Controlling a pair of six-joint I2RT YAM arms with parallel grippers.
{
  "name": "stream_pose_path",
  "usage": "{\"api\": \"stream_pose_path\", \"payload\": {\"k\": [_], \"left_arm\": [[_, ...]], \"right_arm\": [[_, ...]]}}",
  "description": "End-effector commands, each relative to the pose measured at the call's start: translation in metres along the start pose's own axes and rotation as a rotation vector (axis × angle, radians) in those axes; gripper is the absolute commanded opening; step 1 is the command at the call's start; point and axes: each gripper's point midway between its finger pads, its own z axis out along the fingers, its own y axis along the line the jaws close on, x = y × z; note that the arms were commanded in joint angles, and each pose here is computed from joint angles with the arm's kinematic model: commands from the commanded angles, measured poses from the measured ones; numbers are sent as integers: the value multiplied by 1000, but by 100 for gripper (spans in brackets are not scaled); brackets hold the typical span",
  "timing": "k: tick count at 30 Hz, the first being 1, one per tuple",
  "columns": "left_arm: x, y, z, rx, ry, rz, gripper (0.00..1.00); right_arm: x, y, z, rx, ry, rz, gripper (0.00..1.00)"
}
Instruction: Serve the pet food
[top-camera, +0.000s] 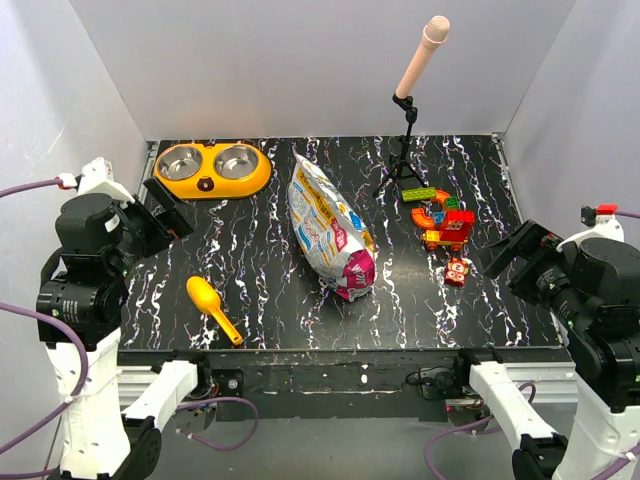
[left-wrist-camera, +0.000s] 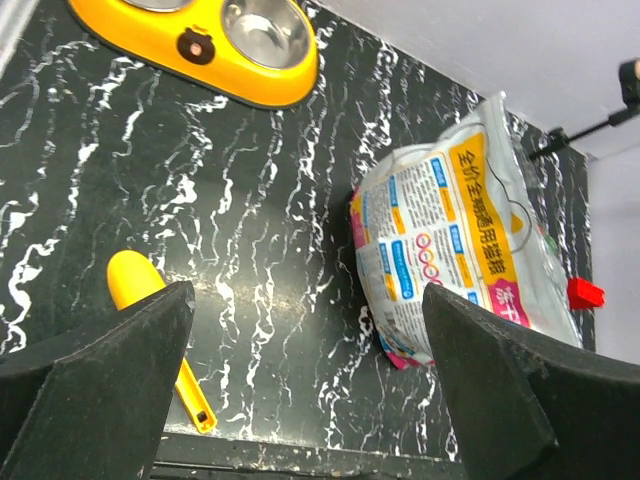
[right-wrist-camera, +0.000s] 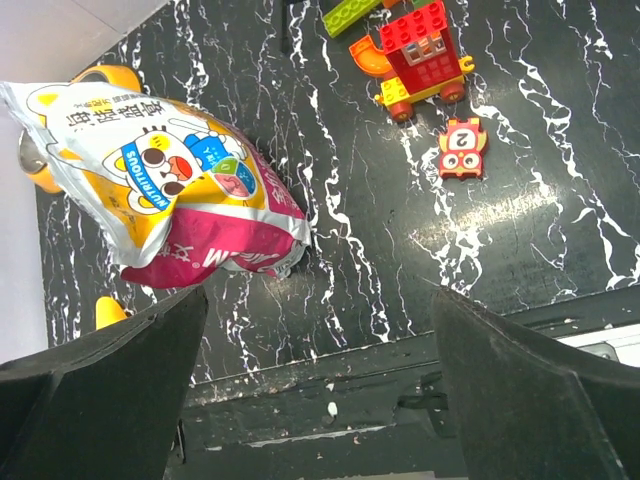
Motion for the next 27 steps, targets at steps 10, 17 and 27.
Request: {"api": "stream_pose_path", "payload": {"k": [10, 17, 27], "left_arm": [[38, -85, -16, 456, 286, -137, 93], [49, -115, -22, 604, 419, -356, 91], [56, -109, 16, 506, 437, -621, 73]], "right_arm": [[14, 81, -28, -436, 213, -97, 88], [-7, 144, 7, -697, 269, 30, 89], [28, 183, 102, -471, 502, -116, 83]]}}
